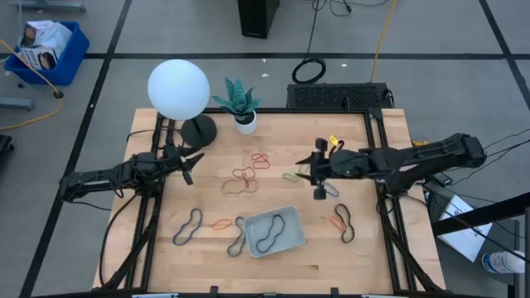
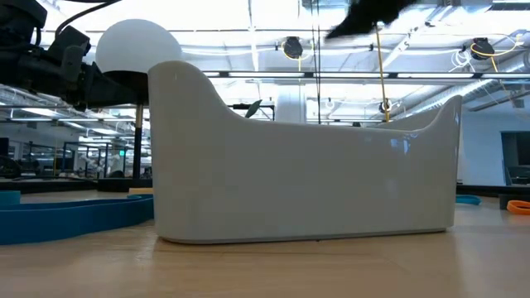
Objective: Pick and place rubber bands into bin
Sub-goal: Put the left green rubber band into the gray bin
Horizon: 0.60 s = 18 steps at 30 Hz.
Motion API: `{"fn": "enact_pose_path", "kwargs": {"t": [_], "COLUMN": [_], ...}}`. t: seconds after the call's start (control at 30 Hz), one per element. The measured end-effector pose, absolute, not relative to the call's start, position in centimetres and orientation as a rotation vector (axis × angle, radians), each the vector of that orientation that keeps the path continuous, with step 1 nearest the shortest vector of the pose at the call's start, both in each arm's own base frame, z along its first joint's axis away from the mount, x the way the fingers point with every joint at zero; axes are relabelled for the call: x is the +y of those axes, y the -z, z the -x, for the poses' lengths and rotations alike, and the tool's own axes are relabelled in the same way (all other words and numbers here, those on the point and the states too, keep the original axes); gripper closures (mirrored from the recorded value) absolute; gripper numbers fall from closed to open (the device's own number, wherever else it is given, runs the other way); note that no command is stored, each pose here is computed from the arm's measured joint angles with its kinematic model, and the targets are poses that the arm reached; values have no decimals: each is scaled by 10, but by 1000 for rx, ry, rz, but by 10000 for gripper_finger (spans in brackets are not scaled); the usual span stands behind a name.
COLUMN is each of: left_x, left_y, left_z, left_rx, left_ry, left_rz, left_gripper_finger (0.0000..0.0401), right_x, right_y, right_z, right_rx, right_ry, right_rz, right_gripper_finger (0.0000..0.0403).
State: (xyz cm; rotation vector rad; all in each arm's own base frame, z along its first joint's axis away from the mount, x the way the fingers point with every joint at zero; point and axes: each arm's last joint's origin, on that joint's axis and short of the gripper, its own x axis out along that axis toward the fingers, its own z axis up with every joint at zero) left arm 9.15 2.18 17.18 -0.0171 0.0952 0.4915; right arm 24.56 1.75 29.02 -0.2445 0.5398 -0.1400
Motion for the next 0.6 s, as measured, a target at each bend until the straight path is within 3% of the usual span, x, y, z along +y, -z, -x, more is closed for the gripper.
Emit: {"fn": "enact_pose_path", "kwargs": {"t": [0.13,0.4,0.6], "left_x": [22,22,22], "left_y": [-172,-172,-172], "left_z": [-91,-91,-91], "left_rx": [95,108,107], "left_ry": [-492,-489,-489], "left_rz": [17,-39,-36], "left_gripper_finger": [277,277,277], "right_x": [-5,-22,-29], "right_y": [-258,-176,-148], "right_z": [-245,-236,-238], "right_rx": [607,695,761], "right_ry": [199,121,123], "right_rz": [219,308,249], "right_gripper_finger": [263,264,264]}}
